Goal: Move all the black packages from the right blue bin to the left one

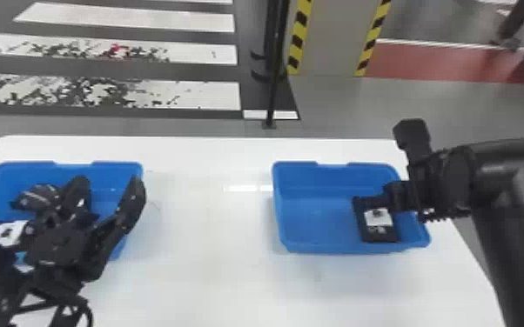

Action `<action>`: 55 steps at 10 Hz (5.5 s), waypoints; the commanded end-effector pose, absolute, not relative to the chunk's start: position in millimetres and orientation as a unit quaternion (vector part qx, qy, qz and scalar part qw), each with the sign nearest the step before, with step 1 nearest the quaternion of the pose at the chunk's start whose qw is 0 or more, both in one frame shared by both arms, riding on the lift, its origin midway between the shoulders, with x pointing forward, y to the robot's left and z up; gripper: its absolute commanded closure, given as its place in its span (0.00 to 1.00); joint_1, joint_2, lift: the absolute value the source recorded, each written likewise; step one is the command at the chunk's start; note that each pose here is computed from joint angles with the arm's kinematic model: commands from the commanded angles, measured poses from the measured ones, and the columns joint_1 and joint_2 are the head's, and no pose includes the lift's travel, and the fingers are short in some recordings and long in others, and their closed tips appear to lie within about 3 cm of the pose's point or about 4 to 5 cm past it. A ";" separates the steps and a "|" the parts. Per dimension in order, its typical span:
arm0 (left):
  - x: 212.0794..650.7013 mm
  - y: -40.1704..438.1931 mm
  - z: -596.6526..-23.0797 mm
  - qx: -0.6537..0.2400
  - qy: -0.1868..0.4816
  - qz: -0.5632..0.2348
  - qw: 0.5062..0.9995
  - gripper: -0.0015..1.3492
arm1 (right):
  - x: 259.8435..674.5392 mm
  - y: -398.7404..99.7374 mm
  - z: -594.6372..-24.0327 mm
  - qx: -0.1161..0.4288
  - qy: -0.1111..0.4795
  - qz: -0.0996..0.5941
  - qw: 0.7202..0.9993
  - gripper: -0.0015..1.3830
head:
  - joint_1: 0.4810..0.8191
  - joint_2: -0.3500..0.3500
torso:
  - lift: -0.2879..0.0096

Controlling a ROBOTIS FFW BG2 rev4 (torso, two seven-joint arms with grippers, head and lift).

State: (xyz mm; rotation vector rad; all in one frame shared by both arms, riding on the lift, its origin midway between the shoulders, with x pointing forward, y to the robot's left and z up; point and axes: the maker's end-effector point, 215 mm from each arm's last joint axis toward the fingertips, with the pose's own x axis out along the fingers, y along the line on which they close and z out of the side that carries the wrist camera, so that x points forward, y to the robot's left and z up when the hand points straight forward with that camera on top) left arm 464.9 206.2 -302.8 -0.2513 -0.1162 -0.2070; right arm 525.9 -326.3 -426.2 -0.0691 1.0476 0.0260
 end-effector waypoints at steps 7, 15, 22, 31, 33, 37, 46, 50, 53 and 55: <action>461.6 212.2 -297.2 -0.125 -0.070 -0.098 0.985 0.17 | 497.7 -341.3 -470.8 -0.041 0.546 -0.020 0.837 0.16 | 0.63 0.28 | 0.50; 458.7 217.8 -292.4 -0.127 -0.081 -0.092 0.984 0.17 | 457.8 -328.4 -492.4 -0.015 0.553 -0.004 0.833 0.79 | 0.63 0.29 | 0.50; 457.3 219.8 -288.4 -0.132 -0.088 -0.089 0.983 0.17 | 498.2 -300.7 -469.1 0.012 0.426 0.053 0.903 0.80 | 0.63 0.36 | 0.50; 451.8 132.7 -247.6 -0.197 -0.113 -0.178 0.958 0.17 | 526.2 -47.7 -312.2 0.026 0.194 0.400 0.895 0.80 | 0.63 0.60 | 0.50; 451.7 109.8 -254.5 -0.188 -0.095 -0.201 0.957 0.17 | 505.7 5.2 -312.7 0.029 0.200 0.452 0.869 0.80 | 0.63 0.64 | 0.50; 454.4 107.1 -265.0 -0.173 -0.078 -0.203 0.961 0.17 | 460.4 64.2 -313.1 0.032 0.214 0.515 0.830 0.80 | 0.63 0.75 | 0.50; 454.6 137.0 -284.1 -0.079 -0.020 -0.170 0.982 0.91 | 431.2 92.3 -310.0 0.050 0.215 0.550 0.805 0.80 | 0.63 0.91 | 0.50; 476.7 180.2 -283.7 -0.043 -0.028 -0.122 0.991 0.91 | 458.1 76.5 -303.7 0.080 0.198 0.530 0.821 0.63 | 0.63 0.90 | 0.50; 520.6 308.8 -304.2 0.073 -0.034 0.011 0.997 0.91 | 472.4 38.3 -310.6 0.122 0.195 0.500 0.835 0.06 | 0.63 0.96 | 0.50; 535.9 361.4 -320.1 0.143 -0.034 0.067 0.987 0.91 | 475.6 15.7 -313.3 0.149 0.193 0.484 0.841 0.14 | 0.63 1.00 | 0.50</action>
